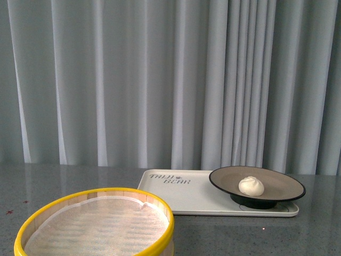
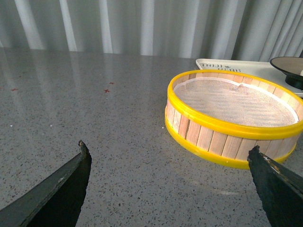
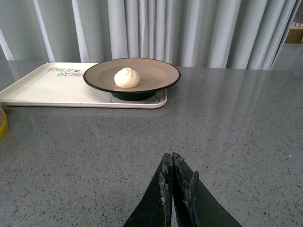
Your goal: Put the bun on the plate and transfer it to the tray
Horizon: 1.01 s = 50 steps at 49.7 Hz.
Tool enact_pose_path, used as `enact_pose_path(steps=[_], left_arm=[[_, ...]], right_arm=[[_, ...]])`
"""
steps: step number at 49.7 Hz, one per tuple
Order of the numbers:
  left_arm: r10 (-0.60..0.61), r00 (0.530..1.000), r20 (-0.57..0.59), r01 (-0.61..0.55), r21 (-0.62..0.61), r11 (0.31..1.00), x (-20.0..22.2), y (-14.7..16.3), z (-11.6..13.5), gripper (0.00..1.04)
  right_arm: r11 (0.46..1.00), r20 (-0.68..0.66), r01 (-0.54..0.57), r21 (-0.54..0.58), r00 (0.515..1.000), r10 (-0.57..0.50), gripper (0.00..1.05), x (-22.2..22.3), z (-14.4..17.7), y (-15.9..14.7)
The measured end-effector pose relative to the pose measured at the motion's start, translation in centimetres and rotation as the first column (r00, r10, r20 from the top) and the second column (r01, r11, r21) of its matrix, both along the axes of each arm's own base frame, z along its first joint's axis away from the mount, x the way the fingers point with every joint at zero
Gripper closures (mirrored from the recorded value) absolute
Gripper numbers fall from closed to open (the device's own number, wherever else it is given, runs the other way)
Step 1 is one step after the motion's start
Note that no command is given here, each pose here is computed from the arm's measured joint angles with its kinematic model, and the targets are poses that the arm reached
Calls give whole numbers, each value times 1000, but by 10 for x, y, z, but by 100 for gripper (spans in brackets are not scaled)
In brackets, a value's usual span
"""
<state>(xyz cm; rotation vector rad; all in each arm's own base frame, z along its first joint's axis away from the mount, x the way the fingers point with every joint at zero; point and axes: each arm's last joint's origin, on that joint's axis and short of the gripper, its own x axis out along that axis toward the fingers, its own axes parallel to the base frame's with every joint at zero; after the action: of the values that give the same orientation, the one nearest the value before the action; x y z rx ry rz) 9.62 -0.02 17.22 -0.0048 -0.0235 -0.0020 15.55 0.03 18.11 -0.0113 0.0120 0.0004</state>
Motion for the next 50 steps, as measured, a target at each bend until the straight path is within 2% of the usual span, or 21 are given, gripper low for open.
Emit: enact_pose_path(steps=[25,50], left_arm=[[0,1000,0,0,0,1000,0,0,0,7],[0,1000,0,0,0,1000,0,0,0,7]], right_arm=[[1000,4,0,0,1000,0,103,-23,-16,0],[1000,20,0,0,1000,0,103,-40,-13,0]])
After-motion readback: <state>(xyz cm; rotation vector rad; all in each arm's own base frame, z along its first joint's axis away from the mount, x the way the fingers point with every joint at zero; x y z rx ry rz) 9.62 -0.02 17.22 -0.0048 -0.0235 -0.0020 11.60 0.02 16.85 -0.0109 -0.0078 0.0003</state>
